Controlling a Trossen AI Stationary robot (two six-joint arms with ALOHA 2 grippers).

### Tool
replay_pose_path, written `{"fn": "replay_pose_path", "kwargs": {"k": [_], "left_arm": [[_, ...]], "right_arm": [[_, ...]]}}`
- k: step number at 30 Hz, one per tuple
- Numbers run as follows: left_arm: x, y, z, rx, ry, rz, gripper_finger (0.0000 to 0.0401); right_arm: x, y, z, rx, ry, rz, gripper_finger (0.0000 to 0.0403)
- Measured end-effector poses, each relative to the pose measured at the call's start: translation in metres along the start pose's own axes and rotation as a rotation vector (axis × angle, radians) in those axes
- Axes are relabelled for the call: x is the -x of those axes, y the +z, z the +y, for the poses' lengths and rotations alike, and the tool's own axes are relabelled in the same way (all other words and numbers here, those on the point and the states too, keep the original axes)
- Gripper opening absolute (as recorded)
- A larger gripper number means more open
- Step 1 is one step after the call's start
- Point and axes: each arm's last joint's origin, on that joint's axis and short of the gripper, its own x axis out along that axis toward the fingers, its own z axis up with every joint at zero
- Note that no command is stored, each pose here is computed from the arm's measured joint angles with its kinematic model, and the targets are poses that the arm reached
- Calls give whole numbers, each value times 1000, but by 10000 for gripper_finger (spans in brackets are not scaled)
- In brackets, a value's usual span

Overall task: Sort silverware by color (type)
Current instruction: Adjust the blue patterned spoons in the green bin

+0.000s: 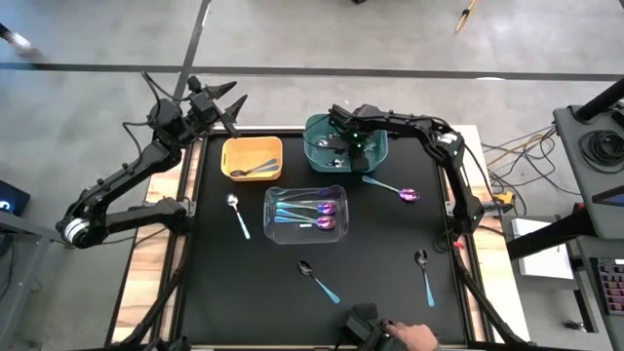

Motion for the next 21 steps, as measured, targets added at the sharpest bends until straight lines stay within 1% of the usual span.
{"fn": "replay_pose_path", "kwargs": {"k": [3,5,10,15,21], "left_arm": [[0,0,0,0,0,0,194],[0,0,0,0,0,0,194],[0,0,0,0,0,0,194],[0,0,0,2,0,0,194],[0,0,0,3,0,0,194]], "right_arm": [[1,0,0,4,-5,-3,40],[1,0,0,5,-5,-1,23],[3,0,0,-13,-13,0,28],[12,0,0,-20,-28,-8,28],[21,4,-4,-100,-47,-49,28]]}}
